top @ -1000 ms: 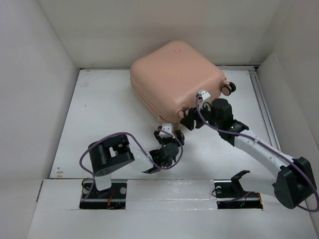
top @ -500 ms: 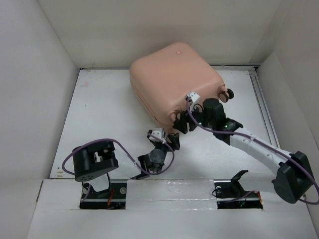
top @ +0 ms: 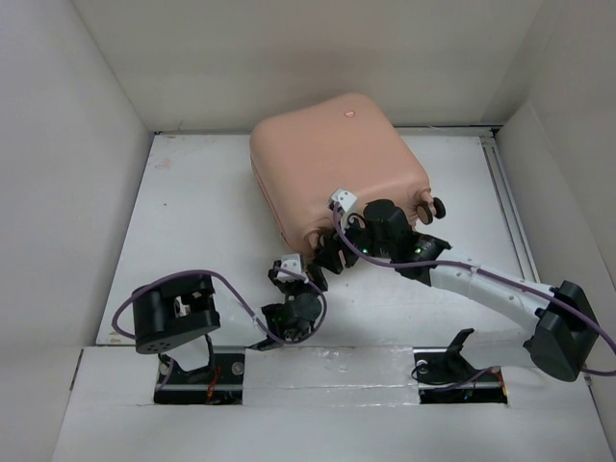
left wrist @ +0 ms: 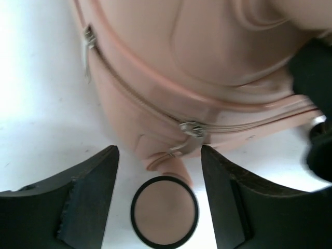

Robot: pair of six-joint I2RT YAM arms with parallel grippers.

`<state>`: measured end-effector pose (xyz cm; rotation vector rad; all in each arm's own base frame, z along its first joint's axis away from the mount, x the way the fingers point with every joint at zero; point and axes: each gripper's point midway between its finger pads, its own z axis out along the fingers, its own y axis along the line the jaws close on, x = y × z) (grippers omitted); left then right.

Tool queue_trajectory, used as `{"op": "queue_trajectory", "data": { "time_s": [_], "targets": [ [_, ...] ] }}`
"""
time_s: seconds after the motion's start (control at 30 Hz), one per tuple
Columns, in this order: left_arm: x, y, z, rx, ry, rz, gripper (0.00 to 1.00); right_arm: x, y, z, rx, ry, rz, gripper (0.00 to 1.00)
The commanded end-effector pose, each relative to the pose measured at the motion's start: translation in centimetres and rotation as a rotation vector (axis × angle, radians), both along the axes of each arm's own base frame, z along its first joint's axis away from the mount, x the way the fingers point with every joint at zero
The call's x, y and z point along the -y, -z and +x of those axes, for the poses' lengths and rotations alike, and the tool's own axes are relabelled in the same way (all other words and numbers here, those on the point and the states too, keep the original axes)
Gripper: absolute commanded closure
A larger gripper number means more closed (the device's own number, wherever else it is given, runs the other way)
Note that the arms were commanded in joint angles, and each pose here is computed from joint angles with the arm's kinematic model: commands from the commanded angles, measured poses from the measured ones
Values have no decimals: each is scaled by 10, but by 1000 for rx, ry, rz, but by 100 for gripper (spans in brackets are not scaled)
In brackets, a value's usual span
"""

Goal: Pack the luggage

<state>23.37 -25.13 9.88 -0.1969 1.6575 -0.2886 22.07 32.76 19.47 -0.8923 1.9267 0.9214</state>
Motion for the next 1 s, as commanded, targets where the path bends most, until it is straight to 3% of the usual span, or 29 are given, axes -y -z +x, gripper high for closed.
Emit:
{"op": "queue_trajectory", "data": {
  "time_s": [0.0, 0.33, 0.5, 0.67, 0.8, 0.83, 0.87, 0.97],
  "targets": [
    [-10, -11, 8, 10, -116, -55, 39, -41, -109, -30, 127, -193, 300, 89],
    [8, -55, 13, 138, -38, -107, 38, -46, -103, -39, 109, -214, 323, 91],
    [-2, -57, 29, 171, -120, -92, 44, -47, -95, -45, 88, -229, 318, 93],
    [-14, -62, 34, 195, -169, -79, 61, -45, -95, -51, 87, -237, 330, 93],
    [-20, -70, 33, 221, -179, -81, 83, -44, -84, -52, 69, -234, 324, 94],
    [-21, -73, 33, 223, -180, -80, 95, -44, -79, -53, 55, -230, 319, 94],
    [-20, -79, 30, 230, -174, -101, 100, -44, -82, -51, 64, -221, 326, 94],
    [-27, -84, 23, 231, -165, -100, 100, -40, -69, -50, 57, -199, 310, 94]
  ]
}}
